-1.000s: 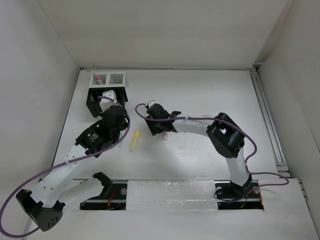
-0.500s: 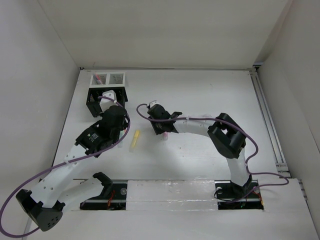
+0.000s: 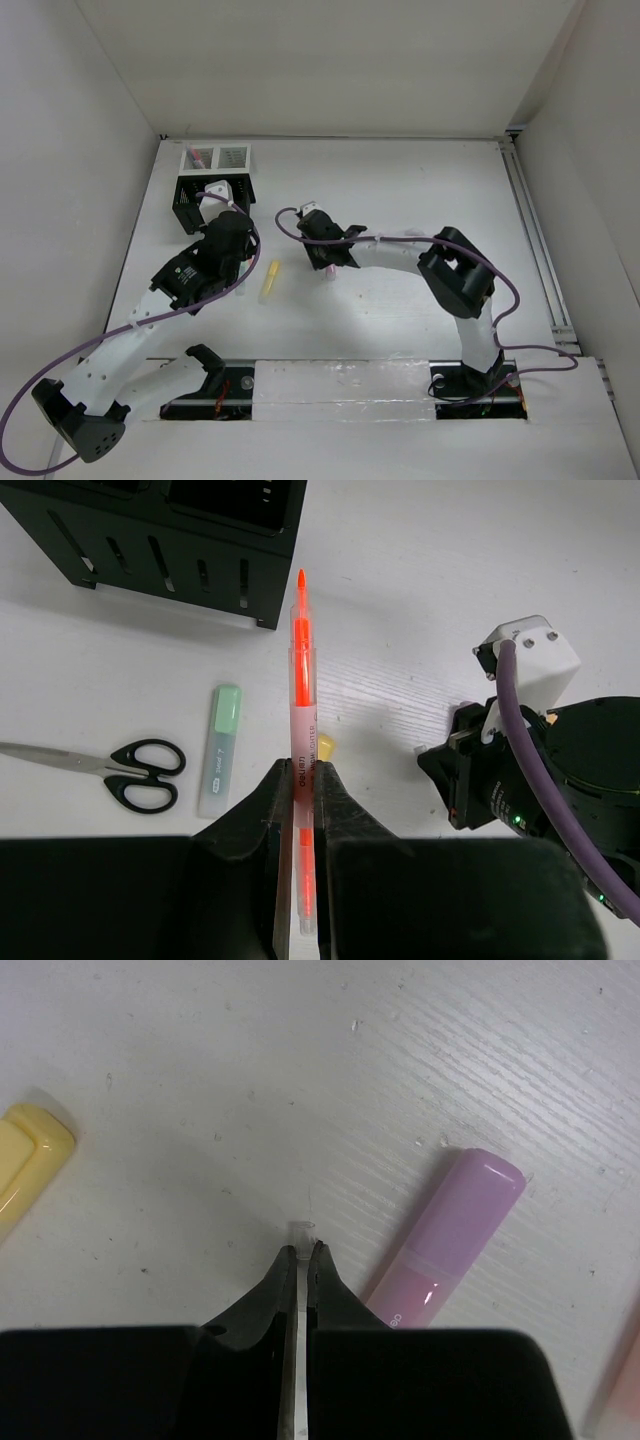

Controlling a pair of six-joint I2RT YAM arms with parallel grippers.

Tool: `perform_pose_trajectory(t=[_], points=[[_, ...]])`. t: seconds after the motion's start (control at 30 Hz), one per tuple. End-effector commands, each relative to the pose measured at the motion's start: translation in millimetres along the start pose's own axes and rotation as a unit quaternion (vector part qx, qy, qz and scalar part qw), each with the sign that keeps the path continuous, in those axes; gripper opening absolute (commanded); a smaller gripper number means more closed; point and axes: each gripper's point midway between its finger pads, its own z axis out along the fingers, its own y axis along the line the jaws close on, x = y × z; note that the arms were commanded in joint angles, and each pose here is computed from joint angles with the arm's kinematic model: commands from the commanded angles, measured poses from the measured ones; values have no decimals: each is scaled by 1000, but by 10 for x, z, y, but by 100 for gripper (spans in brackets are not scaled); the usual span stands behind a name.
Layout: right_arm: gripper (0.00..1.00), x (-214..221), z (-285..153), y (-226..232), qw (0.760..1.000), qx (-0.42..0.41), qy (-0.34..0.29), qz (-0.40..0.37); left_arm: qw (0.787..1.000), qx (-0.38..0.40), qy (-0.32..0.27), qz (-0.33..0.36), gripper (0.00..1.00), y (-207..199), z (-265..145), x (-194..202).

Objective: Sort the stationery into containers
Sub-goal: Pick up the pen cap from the center of the board.

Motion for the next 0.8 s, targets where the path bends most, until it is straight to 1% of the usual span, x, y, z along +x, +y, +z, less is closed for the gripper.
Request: perform_pose_trajectory(t=[0.0,0.07,0.17,0.2,0.23,0.27,0.3,0.33,0.37,0.4,0.43,0.47,0.5,0.53,0.57,0.6,0.63,0.67,0.7,0.73,0.77], points=[[0,158,-70,72,1000,-19,24,-3,1000,4,-11,-2,0,5,-10,-47],[0,102,-153,123,999,-37,11,0,1000,1,-8,0,0,19,-12,-31],[0,-90,-316,216,997,-69,-28,3,1000,13,-10,-6,0,-12,-39,-53],[0,-270,-491,234,995,-79,-59,1,999,25,-20,-8,0,-32,-82,-109],[0,-435,-590,287,991,-95,-94,6,999,40,-15,-6,0,-70,-88,-73],[0,-461,-657,274,989,-99,-110,0,998,53,-18,-1,0,-100,-115,-97],[0,-638,-861,287,984,-109,-144,0,998,64,-17,1,0,-126,-124,-83],[0,-719,-959,311,980,-119,-162,-4,996,89,-19,-1,0,-201,-168,-112],[0,-876,-1082,339,972,-138,-189,0,995,98,-14,5,0,-230,-162,-74],[0,-909,-1165,346,968,-146,-203,-3,994,111,-11,9,0,-274,-174,-69],[0,-1074,-1423,347,958,-157,-242,2,992,126,-15,13,0,-314,-204,-96],[0,-1179,-1545,301,950,-159,-267,8,989,144,0,22,0,-366,-215,-17],[0,-1367,-1720,275,935,-171,-310,20,987,160,1,26,0,-421,-234,-17],[0,-1442,-1920,204,923,-174,-341,26,983,181,-2,27,0,-471,-290,-40],[0,-1524,-2039,166,912,-182,-364,45,974,225,-2,37,0,-602,-379,-52],[0,-1716,-2255,101,888,-195,-413,61,968,248,2,45,0,-657,-415,-10],[0,-1700,-2309,61,878,-203,-427,72,960,275,1,50,0,-723,-490,-20],[0,-1778,-2549,23,856,-221,-456,100,952,303,-8,52,0,-778,-578,-48],[0,-1824,-2680,-17,839,-231,-479,114,938,341,-2,66,0,-857,-679,6],[0,-1948,-2939,-91,805,-245,-524,133,929,364,-6,70,0,-902,-763,-11],[0,-1890,-3040,-122,790,-256,-537,150,921,383,-10,74,0,-923,-834,-4]])
